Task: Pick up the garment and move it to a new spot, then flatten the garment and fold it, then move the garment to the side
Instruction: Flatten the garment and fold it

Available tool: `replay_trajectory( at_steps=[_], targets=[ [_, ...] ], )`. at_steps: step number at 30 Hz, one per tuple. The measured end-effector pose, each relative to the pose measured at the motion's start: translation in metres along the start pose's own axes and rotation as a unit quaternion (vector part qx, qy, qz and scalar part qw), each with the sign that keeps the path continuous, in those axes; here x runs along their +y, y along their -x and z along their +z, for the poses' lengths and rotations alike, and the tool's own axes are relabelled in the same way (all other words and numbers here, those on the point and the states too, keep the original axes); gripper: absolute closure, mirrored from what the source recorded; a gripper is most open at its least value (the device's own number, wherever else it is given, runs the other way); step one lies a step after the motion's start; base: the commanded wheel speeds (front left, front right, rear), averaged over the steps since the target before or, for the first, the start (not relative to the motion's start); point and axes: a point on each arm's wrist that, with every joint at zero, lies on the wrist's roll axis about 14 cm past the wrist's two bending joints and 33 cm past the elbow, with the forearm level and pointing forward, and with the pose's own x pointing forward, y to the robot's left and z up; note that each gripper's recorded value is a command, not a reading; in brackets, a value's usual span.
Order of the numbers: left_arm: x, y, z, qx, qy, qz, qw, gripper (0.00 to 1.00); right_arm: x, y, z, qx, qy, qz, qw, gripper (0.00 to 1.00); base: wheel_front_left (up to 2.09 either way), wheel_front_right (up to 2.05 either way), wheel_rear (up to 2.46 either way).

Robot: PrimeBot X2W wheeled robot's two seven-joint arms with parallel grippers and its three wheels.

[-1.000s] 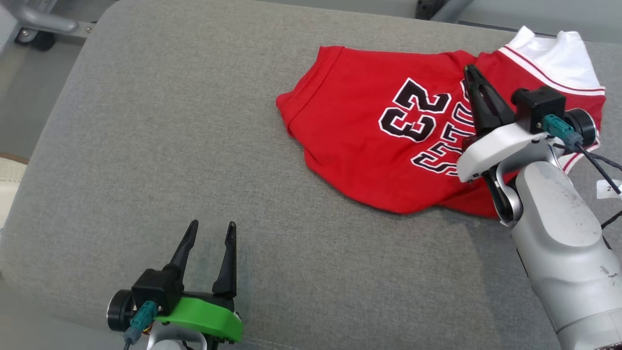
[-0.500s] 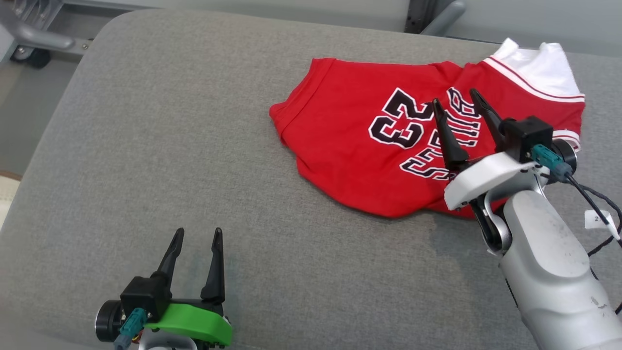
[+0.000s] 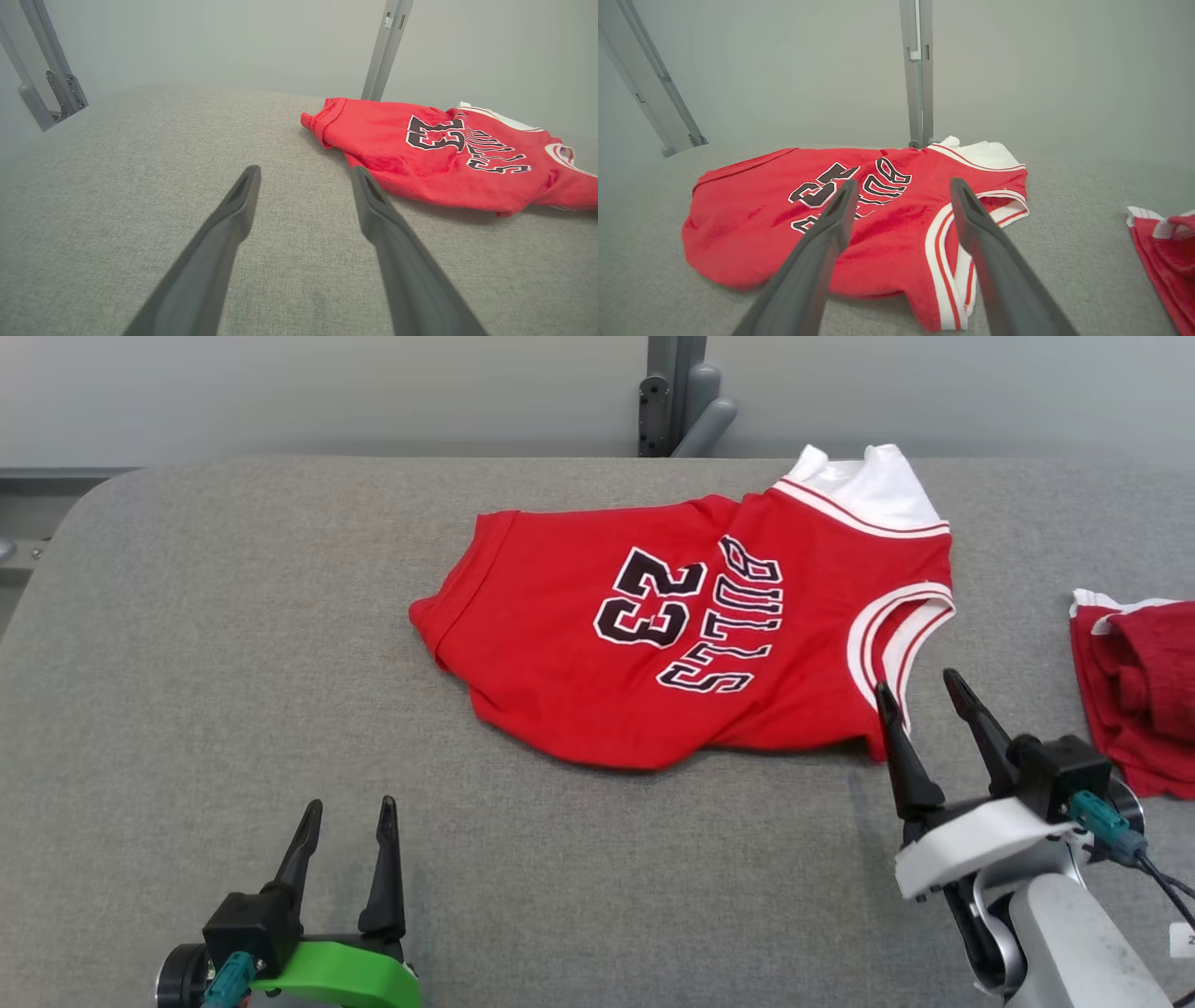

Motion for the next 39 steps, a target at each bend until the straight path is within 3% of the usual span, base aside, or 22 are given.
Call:
replay_trajectory(
  at_steps=[10, 23, 24, 25, 26, 32, 39],
  targets=[
    [-0.006, -0.005, -0.009, 0.015, 0.002, -0.012, 1.0, 0.0, -0.016, 0.036, -0.064, 0.098, 0.001, -0.036, 0.995, 0.0, 0.0, 0.0, 0.0],
    [0.008, -0.009, -0.02, 0.032, 0.004, 0.01, 0.999, 0.0, -0.02, 0.004, -0.1, 0.152, 0.043, -0.019, 0.987, 0.0, 0.0, 0.0, 0.0],
    [0.008, -0.01, -0.019, 0.031, 0.004, 0.011, 0.999, 0.0, -0.018, 0.001, -0.101, 0.153, 0.044, -0.016, 0.987, 0.23, 0.0, 0.0, 0.0],
    [0.009, -0.01, -0.019, 0.031, 0.004, 0.012, 0.999, 0.0, -0.015, -0.003, -0.101, 0.152, 0.043, -0.013, 0.987, 0.75, 0.0, 0.0, 0.0],
    [0.011, -0.01, -0.02, 0.032, 0.005, 0.014, 0.999, 0.0, -0.013, -0.006, -0.101, 0.15, 0.041, -0.009, 0.988, 1.0, 0.0, 0.0, 0.0],
    [0.011, -0.011, -0.023, 0.037, 0.005, 0.014, 0.999, 0.0, -0.002, -0.03, -0.073, 0.096, 0.031, 0.012, 0.995, 1.0, 0.0, 0.0, 0.0],
    [0.001, -0.019, -0.022, 0.036, 0.004, -0.003, 0.999, 0.0, 0.013, -0.084, -0.036, 0.038, 0.064, 0.062, 0.995, 1.0, 0.0, 0.0, 0.0]
  ],
)
